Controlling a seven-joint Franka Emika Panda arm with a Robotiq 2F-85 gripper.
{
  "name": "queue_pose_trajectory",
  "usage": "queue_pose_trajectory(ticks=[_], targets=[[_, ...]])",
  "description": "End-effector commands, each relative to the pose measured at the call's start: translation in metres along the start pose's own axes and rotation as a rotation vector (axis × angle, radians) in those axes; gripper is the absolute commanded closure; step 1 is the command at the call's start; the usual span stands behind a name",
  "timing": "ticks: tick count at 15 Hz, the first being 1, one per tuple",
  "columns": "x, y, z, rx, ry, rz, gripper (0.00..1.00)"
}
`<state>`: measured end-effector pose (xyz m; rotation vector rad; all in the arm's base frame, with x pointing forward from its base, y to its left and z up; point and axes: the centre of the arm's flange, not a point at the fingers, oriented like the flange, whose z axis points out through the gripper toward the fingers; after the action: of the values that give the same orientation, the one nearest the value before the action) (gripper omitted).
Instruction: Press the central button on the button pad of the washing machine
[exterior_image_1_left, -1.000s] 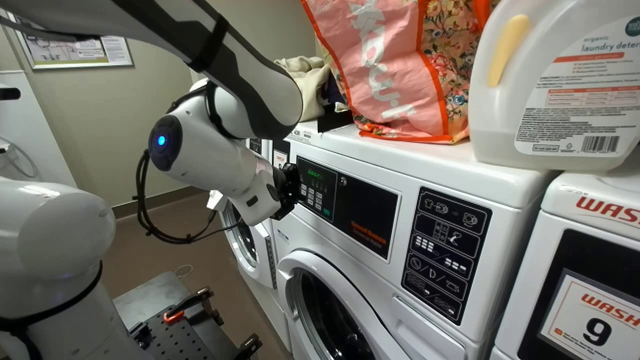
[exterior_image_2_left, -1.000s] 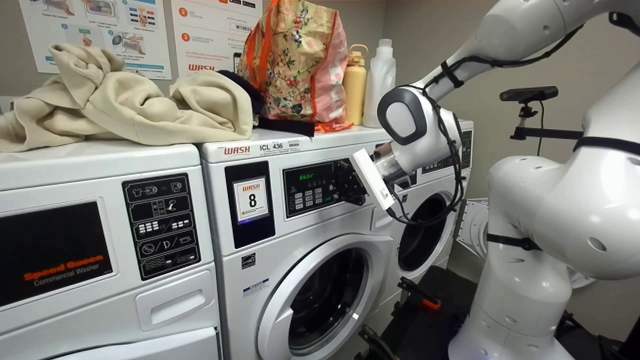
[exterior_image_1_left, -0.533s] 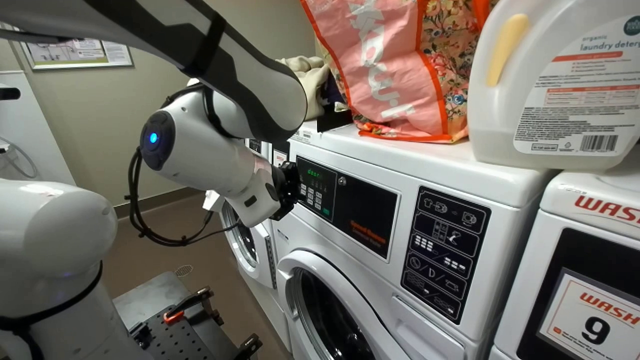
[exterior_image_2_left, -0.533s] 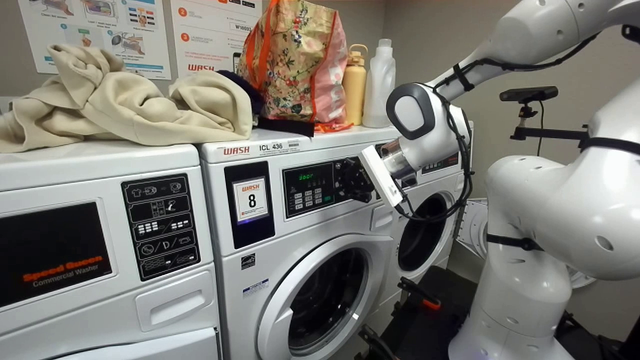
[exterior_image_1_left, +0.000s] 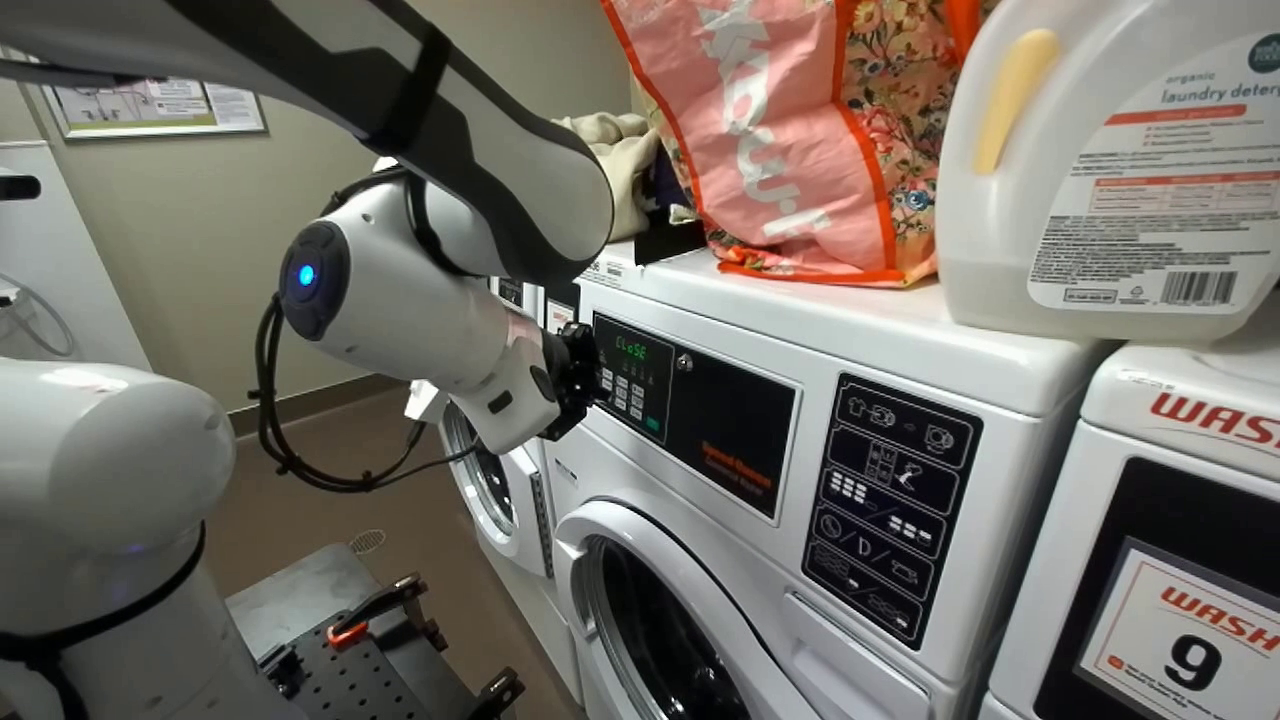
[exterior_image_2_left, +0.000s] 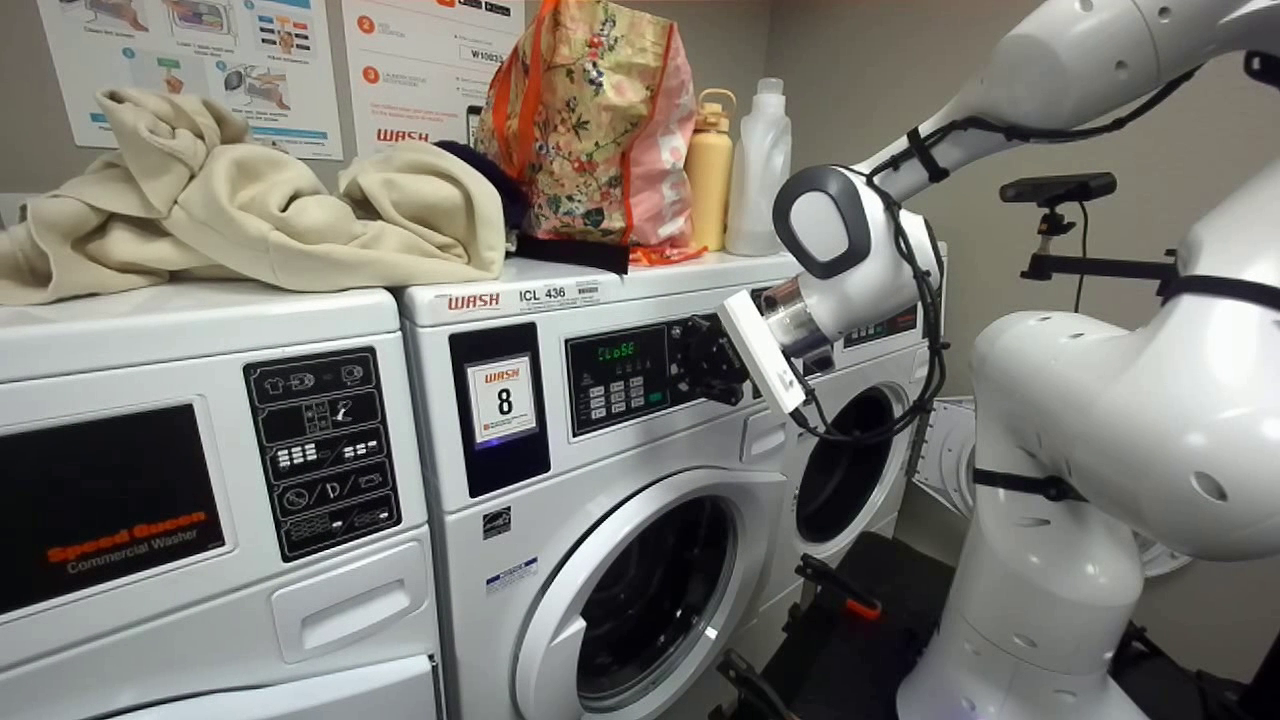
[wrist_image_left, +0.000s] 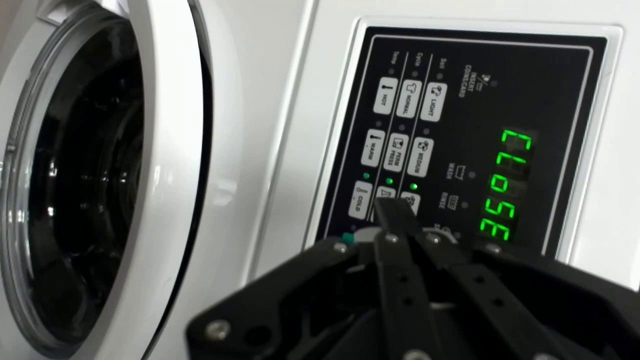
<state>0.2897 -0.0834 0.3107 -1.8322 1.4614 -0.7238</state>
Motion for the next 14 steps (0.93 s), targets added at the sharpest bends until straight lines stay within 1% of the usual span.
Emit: queue_pose_trajectory(ticks=[1,9,14], targets=[[-0.003,0.001,0.0,0.009,0.009,0.006,1.0],[-0.005,0.007,-0.008,0.025,0.057,0.015,1.0],[-0.017,0.005,-0.005,0.022,0.047,0.0,1.0]])
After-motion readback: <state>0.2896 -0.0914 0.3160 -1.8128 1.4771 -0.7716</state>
